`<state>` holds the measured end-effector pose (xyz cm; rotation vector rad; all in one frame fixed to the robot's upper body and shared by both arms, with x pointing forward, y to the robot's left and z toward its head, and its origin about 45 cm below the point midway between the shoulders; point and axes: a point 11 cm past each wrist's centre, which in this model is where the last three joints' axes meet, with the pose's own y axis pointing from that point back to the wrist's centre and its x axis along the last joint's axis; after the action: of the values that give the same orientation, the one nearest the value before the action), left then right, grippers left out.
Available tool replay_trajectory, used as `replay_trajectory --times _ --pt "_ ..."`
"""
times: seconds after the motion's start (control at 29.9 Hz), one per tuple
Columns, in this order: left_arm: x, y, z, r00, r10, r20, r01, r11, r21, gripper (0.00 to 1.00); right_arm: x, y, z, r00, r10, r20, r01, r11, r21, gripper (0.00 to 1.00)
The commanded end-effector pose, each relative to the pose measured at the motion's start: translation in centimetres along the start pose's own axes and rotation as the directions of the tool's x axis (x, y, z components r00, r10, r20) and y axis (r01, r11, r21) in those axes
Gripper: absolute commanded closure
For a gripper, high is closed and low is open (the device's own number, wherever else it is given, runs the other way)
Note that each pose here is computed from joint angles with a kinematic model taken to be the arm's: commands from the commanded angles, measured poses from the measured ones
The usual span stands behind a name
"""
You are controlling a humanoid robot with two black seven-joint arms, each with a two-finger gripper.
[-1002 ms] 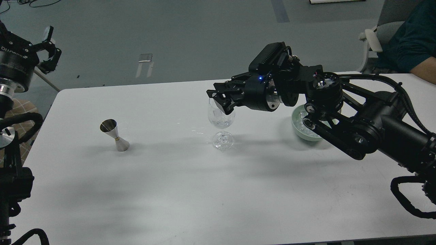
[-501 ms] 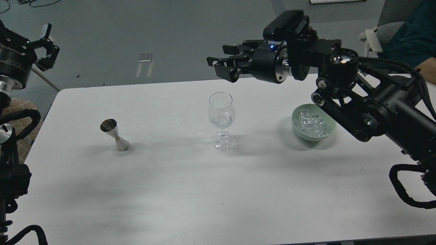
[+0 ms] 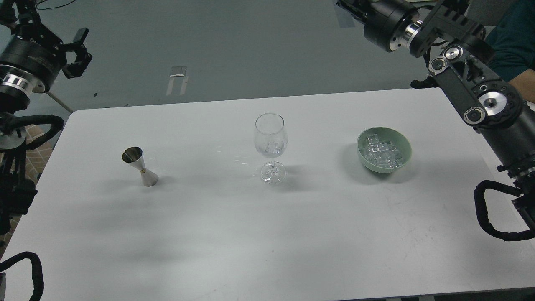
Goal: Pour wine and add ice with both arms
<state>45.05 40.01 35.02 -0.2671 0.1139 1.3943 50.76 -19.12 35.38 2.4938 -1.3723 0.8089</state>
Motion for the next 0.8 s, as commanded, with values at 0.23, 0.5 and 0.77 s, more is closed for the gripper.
replay_trajectory --times 0.23,0.5,0.77 --pt "-5.0 -1.1 -3.9 0.966 -0.244 -0.082 0.244 0.970 -0.009 0.02 -0.9 -0.2 1.2 0.848 0.076 0.524 -0.145 0.985 0.091 0.00" --pt "-7.7 -1.5 -6.8 0.947 -0.273 -0.169 0.281 0.959 0.026 0.02 -1.5 1.6 3.6 0.708 0.017 0.706 -0.137 0.984 0.114 0.00" --pt "-9.1 -2.3 -7.8 0.928 -0.279 -0.247 0.293 0.956 0.019 0.02 -0.4 2.2 4.5 0.681 0.097 0.726 -0.217 0.973 0.073 0.00"
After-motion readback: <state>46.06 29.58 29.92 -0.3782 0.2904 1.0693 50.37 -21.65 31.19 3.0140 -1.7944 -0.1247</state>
